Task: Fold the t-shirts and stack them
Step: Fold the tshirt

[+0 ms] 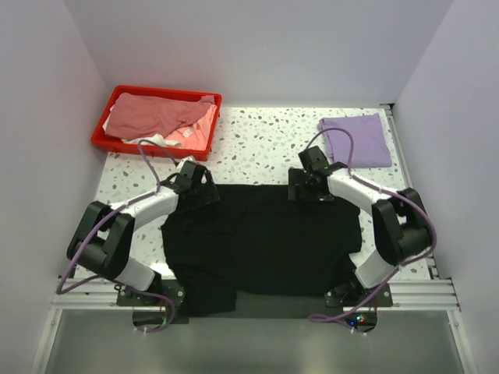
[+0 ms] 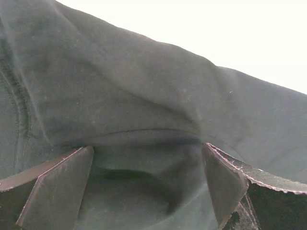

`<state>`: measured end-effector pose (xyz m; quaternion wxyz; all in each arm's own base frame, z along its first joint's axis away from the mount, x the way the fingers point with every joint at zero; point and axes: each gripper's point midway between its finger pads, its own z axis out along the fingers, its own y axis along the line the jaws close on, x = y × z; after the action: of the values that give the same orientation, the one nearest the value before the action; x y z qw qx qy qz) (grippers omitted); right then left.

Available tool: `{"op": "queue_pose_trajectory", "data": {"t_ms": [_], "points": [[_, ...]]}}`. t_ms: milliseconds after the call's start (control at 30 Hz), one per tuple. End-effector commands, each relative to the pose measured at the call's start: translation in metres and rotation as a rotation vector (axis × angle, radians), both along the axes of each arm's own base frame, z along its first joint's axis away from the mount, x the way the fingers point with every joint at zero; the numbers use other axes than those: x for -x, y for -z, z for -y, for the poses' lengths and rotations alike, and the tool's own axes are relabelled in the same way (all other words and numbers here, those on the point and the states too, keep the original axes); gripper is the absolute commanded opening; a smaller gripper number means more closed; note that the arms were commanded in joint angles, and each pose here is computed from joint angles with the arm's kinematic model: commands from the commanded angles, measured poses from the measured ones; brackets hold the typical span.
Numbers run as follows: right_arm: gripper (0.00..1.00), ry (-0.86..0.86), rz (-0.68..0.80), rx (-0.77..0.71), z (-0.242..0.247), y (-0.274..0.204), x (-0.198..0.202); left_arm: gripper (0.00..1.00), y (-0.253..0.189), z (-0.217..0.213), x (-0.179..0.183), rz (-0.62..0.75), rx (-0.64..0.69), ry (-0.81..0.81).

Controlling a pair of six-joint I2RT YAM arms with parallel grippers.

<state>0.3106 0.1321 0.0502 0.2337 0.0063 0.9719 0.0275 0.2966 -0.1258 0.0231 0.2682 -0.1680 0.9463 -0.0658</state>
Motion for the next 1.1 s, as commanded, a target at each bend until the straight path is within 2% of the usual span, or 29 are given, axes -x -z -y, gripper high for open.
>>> {"op": "queue_pose_trajectory", "data": {"t_ms": [0, 133, 333, 700, 1067], "points": [[0.99, 0.021, 0.014, 0.012, -0.004, 0.013, -0.024, 1.0, 0.005, -0.01, -0.026, 0.059, -0.053, -0.028], [0.99, 0.019, -0.01, 0.006, -0.011, 0.03, -0.032, 1.0, 0.02, -0.032, -0.029, 0.015, -0.139, -0.069], [0.99, 0.001, -0.037, 0.015, -0.018, 0.046, -0.043, 1.0, 0.034, -0.043, -0.039, -0.024, -0.15, -0.103], [0.99, -0.026, -0.001, 0.057, -0.022, 0.041, -0.074, 1.0, 0.035, -0.063, -0.06, -0.024, -0.173, -0.138], [0.99, -0.028, 0.06, 0.083, -0.02, 0.021, -0.095, 1.0, 0.019, -0.061, -0.082, 0.013, -0.165, -0.136]]}}
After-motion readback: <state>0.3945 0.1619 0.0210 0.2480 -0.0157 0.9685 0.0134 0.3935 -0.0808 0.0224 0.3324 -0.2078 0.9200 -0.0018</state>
